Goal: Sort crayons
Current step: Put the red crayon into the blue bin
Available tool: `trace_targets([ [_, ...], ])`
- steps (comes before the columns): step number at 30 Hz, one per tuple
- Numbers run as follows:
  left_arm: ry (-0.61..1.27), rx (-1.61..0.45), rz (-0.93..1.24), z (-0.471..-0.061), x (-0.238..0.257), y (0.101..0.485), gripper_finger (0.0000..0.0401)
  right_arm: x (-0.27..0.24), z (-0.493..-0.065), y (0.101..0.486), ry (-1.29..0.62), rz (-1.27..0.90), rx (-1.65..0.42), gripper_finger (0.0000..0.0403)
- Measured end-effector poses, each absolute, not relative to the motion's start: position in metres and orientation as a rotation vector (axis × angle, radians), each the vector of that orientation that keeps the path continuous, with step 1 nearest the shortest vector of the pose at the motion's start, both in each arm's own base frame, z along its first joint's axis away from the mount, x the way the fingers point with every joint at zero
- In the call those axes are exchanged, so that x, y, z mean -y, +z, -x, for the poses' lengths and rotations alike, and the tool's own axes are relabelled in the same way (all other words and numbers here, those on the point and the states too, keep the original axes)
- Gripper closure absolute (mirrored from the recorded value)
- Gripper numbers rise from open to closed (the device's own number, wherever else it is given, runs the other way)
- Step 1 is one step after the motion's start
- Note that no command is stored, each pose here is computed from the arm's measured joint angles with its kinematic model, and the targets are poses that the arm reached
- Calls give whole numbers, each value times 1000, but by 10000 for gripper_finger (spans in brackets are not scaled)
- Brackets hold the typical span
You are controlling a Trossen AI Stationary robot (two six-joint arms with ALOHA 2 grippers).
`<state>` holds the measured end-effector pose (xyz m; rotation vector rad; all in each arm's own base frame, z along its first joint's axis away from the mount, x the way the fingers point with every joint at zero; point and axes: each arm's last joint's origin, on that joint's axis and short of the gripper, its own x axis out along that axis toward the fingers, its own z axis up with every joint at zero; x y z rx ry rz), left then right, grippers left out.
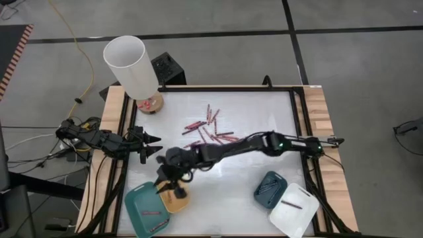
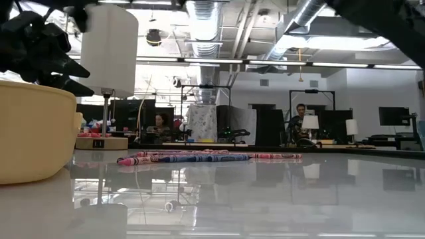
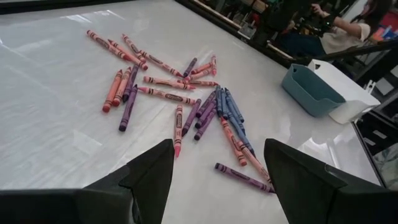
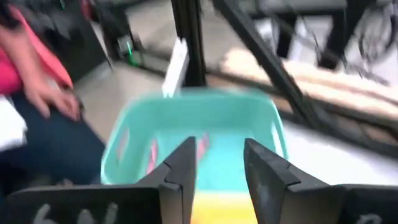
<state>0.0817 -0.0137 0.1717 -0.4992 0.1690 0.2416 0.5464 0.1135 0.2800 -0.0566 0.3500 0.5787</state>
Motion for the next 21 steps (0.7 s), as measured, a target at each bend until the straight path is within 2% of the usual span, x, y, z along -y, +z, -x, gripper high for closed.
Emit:
trace_targets([
  [6,241,-169,499,-82,14,172,161,-85,-505,298,415,265,-717,275],
  [9,242,-169,499,-82,14,172,161,-71,-489,307,342,306,-838,275],
  [14,241,-168,500,-82,14,172,161,-54,-483,284,328,292,-1040,275],
  [21,242,-169,499,-82,14,172,161,-42,-500,237,319,346,-1132,275],
])
